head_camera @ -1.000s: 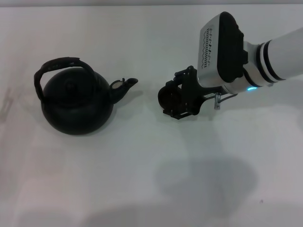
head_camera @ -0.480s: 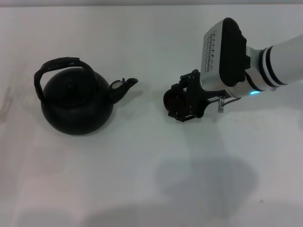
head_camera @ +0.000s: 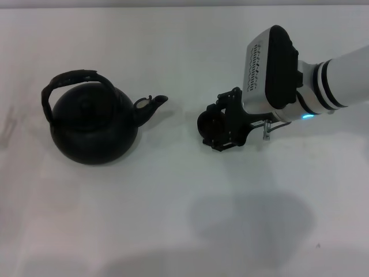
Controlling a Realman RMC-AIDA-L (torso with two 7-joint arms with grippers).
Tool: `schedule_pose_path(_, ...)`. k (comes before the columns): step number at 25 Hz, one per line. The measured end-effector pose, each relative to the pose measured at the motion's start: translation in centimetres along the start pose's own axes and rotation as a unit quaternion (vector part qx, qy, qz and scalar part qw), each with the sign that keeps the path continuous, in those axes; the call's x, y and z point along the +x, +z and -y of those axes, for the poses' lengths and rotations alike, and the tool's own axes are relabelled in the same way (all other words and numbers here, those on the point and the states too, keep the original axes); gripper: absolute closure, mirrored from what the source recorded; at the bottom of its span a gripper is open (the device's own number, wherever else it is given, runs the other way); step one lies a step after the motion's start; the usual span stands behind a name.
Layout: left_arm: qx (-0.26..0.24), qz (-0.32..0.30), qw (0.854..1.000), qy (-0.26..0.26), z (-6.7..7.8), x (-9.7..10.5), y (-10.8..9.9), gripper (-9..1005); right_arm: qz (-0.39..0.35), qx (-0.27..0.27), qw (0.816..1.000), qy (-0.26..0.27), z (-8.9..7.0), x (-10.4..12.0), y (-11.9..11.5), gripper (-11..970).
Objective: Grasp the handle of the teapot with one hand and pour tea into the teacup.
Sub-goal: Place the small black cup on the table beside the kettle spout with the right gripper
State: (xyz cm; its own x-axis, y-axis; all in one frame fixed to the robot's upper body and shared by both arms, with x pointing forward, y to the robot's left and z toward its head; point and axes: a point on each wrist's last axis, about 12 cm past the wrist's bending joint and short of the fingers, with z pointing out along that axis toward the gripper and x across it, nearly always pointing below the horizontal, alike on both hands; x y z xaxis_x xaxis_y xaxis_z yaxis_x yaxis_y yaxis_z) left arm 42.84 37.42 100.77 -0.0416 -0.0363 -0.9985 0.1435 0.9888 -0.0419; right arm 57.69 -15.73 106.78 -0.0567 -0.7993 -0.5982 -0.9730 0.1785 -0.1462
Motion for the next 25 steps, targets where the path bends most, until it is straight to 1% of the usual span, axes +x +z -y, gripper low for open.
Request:
schedule_pose_path(1,0.0,0.0,1.0,0.0,0.0,0.0,0.0,305,0.001,-0.001,1.0,0.001,0.0,0.0,0.0,214)
schedule_pose_path(12,-0.001,-0.001,1.0,0.002,-0.1,0.0,-0.2,306,0.018,-0.003,1.0,0.005,0.1,-0.4,-0.3,90)
schedule_pose_path(19,0.001,0.005,1.0,0.002,0.0,-0.1,-0.4,306,0.027,-0.003,1.0,0.0,0.1,-0.8,-0.7,95)
schedule_pose_path(25,0.011,0.021,1.0,-0.004,0.4,-0.2,-1.1,306,0.05,0.009,0.999,-0.003,0.4,-1.5,-2.0,95)
